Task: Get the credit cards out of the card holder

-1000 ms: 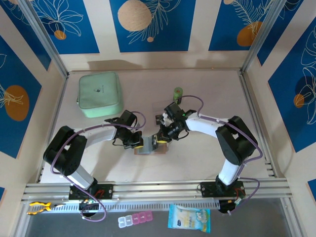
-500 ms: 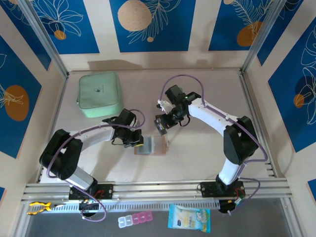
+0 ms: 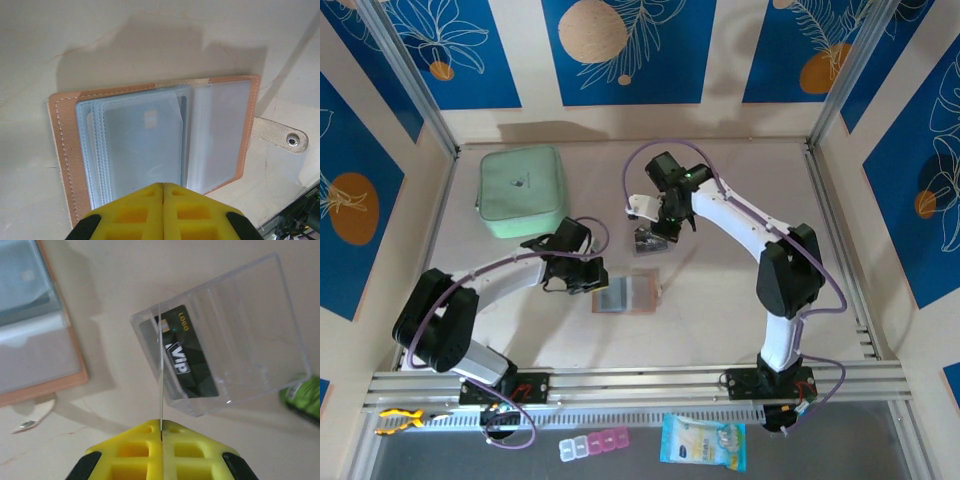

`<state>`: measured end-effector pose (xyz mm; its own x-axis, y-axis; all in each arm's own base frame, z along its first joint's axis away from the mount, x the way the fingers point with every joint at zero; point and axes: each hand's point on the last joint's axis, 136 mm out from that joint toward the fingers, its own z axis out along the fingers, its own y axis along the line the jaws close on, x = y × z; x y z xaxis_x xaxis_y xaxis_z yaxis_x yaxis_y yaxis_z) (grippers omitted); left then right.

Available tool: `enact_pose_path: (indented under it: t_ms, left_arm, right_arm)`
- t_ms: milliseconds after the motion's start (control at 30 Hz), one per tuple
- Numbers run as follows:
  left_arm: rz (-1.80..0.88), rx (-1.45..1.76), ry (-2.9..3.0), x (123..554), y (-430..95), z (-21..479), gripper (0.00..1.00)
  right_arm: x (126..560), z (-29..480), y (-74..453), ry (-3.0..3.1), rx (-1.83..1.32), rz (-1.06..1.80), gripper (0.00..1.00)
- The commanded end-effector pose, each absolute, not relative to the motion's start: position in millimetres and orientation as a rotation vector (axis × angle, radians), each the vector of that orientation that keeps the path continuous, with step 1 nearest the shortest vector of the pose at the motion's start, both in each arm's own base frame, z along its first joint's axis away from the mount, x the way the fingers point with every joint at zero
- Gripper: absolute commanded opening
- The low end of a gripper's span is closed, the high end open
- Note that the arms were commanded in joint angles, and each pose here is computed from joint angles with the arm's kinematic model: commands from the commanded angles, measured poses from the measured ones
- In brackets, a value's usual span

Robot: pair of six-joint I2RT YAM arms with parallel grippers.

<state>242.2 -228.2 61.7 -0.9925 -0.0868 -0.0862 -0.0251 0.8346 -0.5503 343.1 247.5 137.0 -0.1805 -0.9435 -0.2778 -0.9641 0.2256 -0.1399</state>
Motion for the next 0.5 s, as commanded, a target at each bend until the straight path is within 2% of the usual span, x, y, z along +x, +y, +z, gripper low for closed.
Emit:
enact_pose_path:
  t_ms: [0,233,467]
  left_arm:
    - [-0.858,-0.088,2.875,245.8,-222.9,69.9,0.09]
    - [-0.859,-0.116,2.865,246.4,-218.7,69.9,0.09]
    - [-0.851,-0.133,2.872,244.7,-215.5,68.2,0.09]
  right_arm:
    - [354.3,137.3,246.0,2.07,-1.944,0.042,0.0]
    - [373.5,126.2,245.4,2.075,-1.973,0.075,0.0]
    - [364.9,108.9,242.4,2.125,-2.023,0.168,0.0]
